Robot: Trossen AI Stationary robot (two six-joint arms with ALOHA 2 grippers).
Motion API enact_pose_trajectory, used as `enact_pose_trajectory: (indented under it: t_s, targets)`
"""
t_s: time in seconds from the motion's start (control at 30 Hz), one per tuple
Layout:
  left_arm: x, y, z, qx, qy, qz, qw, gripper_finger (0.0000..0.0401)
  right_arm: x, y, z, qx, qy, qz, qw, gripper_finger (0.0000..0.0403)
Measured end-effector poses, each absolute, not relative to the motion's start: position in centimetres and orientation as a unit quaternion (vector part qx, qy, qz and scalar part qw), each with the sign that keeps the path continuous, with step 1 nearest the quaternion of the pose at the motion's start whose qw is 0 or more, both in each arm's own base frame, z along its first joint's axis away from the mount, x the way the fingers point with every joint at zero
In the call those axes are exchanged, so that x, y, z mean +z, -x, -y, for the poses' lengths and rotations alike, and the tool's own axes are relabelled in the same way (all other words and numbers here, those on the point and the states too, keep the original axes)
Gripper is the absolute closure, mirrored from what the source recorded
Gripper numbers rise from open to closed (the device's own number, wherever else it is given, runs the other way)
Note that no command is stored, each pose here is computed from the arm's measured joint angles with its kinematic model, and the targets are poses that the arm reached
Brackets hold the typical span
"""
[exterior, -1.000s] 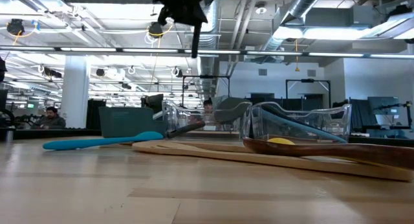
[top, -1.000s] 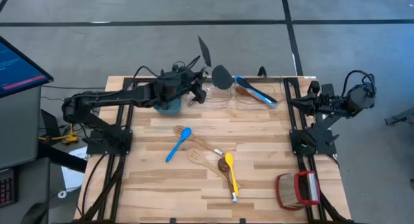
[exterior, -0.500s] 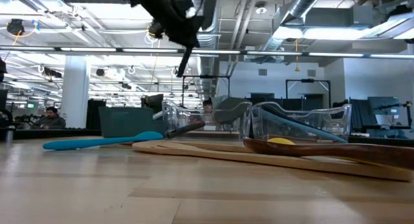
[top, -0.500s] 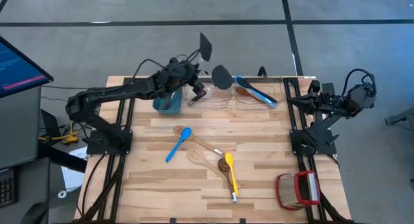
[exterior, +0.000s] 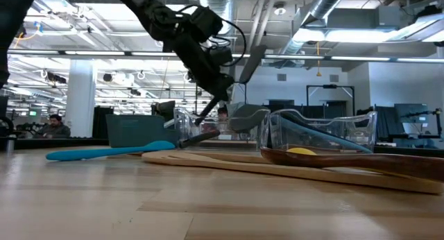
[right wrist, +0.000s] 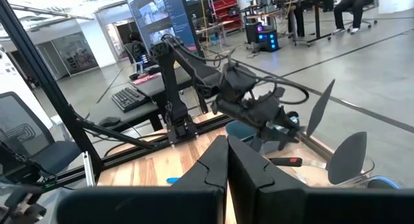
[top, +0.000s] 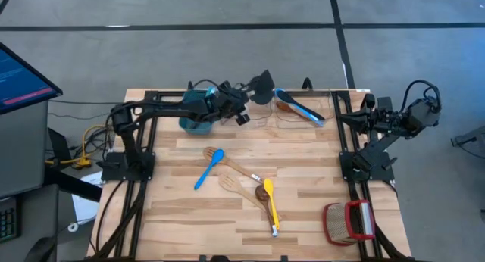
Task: Pick & Place Kitchen Items
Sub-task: Put the black spatula into the left transparent bin
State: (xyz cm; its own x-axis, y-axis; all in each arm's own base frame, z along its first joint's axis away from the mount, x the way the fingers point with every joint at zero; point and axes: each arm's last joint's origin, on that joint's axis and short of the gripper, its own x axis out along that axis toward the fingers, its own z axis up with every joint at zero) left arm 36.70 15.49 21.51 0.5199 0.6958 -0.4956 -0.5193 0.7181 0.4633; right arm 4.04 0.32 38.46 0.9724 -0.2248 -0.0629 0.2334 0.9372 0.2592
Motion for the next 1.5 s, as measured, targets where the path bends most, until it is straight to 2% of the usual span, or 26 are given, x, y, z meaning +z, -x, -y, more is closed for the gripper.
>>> enact_pose_trajectory:
  t_s: [0.43,0.6,1.1,1.5]
  targets:
    - [19.9,-36.7,-16.1,0.356,-0.126,-0.367,0.85,0.0316,38.4,-4.0,-0.3,-0.117,-0.133,-0.017,0.984,0.0403]
    - [19.4,-35.9,-17.0,0.363,-0.095,-0.391,0.84,0.0316,38.4,-4.0,-0.3,-0.117,-0.132,-0.017,0.984,0.0403]
    - [19.2,-34.8,-19.4,0.363,-0.059,-0.388,0.845,0.0316,38.4,-4.0,-0.3,-0.117,-0.132,-0.018,0.984,0.0403]
    - [15.7,-35.3,-20.2,0.332,-0.057,-0.426,0.84,0.0314,38.4,-4.0,-0.3,-0.117,-0.132,-0.018,0.984,0.0403]
